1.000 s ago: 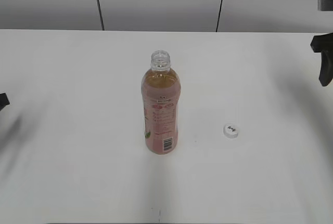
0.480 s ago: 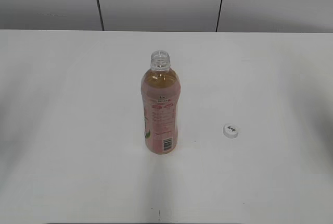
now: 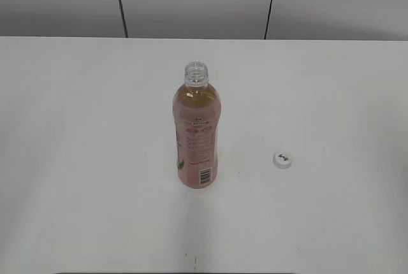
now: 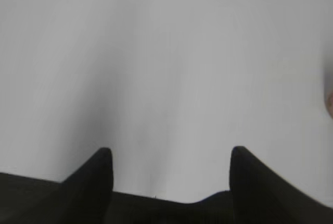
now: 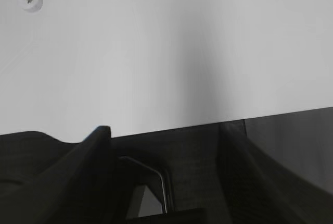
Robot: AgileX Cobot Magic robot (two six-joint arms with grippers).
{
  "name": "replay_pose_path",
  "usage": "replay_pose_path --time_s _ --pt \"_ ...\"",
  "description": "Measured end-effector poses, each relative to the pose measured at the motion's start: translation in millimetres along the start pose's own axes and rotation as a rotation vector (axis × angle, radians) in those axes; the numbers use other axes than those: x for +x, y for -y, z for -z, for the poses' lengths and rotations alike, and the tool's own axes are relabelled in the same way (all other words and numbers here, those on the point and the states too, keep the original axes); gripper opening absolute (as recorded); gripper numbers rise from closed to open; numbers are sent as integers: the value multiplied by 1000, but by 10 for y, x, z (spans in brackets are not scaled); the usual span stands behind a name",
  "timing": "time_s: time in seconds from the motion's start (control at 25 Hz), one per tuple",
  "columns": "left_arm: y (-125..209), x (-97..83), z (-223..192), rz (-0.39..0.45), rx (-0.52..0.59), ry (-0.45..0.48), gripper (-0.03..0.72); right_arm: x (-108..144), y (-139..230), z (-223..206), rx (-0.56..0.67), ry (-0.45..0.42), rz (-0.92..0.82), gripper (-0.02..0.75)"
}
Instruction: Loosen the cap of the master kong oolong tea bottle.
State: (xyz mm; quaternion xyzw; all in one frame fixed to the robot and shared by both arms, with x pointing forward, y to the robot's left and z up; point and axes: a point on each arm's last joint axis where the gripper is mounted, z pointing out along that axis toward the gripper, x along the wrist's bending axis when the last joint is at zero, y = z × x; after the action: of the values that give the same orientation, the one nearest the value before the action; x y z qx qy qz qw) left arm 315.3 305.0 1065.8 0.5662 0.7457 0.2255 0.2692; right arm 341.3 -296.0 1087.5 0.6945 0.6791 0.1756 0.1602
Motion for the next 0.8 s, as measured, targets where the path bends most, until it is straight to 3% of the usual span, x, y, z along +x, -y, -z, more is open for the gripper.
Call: replay_pose_path --time_s 0.2,0.52,0.64,0.8 --pt "145 33 135 -73 3 2 395 -53 315 255 -173 39 11 449" --pt "359 86 409 -227 -285 67 287 -115 958 240 -371 79 57 396" --pt "462 119 513 -243 -367 85 264 -124 1166 247 -483 88 95 396" --pt "566 154 606 -246 -447 99 253 -121 1172 225 -570 92 116 396"
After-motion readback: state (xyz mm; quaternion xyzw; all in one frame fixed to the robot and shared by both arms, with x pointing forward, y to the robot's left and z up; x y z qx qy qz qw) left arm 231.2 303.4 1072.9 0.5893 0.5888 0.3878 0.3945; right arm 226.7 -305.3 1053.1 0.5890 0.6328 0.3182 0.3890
